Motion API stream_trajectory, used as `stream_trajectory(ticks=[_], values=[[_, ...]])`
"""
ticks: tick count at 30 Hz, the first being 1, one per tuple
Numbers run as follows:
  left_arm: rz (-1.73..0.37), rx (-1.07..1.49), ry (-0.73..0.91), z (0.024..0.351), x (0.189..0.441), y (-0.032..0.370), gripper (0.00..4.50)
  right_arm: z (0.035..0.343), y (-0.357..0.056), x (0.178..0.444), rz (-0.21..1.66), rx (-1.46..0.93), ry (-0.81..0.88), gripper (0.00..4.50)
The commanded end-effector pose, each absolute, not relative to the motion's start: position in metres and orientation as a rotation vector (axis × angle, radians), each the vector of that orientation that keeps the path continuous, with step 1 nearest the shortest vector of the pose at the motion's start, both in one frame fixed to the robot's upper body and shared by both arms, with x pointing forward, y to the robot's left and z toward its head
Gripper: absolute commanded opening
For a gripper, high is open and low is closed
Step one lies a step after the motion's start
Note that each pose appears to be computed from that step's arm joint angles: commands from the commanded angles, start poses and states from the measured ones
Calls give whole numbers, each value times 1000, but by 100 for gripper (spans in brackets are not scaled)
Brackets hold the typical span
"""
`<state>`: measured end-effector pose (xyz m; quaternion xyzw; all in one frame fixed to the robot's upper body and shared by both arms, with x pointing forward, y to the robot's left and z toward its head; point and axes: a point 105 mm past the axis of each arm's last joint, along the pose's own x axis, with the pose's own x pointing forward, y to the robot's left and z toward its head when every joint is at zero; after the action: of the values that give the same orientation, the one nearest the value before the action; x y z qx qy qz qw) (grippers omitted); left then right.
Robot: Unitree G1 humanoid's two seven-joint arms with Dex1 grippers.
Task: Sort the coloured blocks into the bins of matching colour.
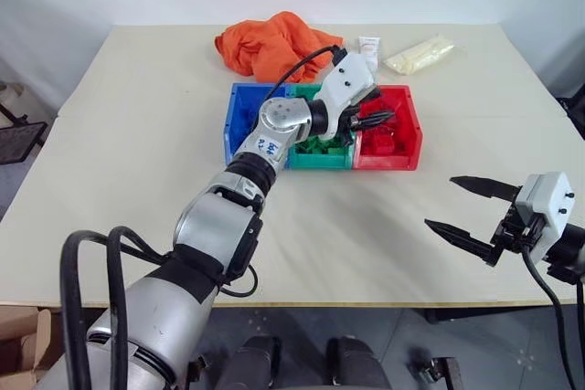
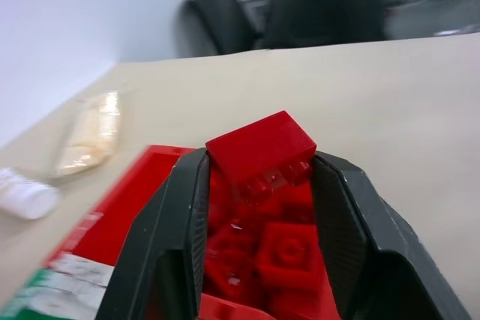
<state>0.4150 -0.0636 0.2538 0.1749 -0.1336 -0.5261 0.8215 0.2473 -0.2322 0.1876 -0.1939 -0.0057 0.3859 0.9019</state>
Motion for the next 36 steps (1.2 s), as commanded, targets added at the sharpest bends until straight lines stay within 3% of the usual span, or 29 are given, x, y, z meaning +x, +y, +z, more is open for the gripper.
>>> stream_trajectory(ticks=[1, 5, 14, 25, 31, 36], values=[[-1072, 349, -307, 268, 415, -74, 331, 199, -231, 243, 780, -416, -63, 450], [-1028, 331, -310, 270, 418, -78, 447, 200, -230, 246, 781, -415, -69, 450], [-1043, 294, -383, 292, 420, -53, 447, 203, -227, 252, 804, -420, -78, 450], [-1217, 397, -349, 276, 413, 54, 447, 208, -224, 276, 898, -437, -71, 450], [-1163, 399, -316, 267, 394, 110, 447, 213, -221, 295, 969, -456, -73, 450], [-1163, 345, -291, 255, 353, 155, 447, 213, -219, 306, 1034, -470, -52, 450]])
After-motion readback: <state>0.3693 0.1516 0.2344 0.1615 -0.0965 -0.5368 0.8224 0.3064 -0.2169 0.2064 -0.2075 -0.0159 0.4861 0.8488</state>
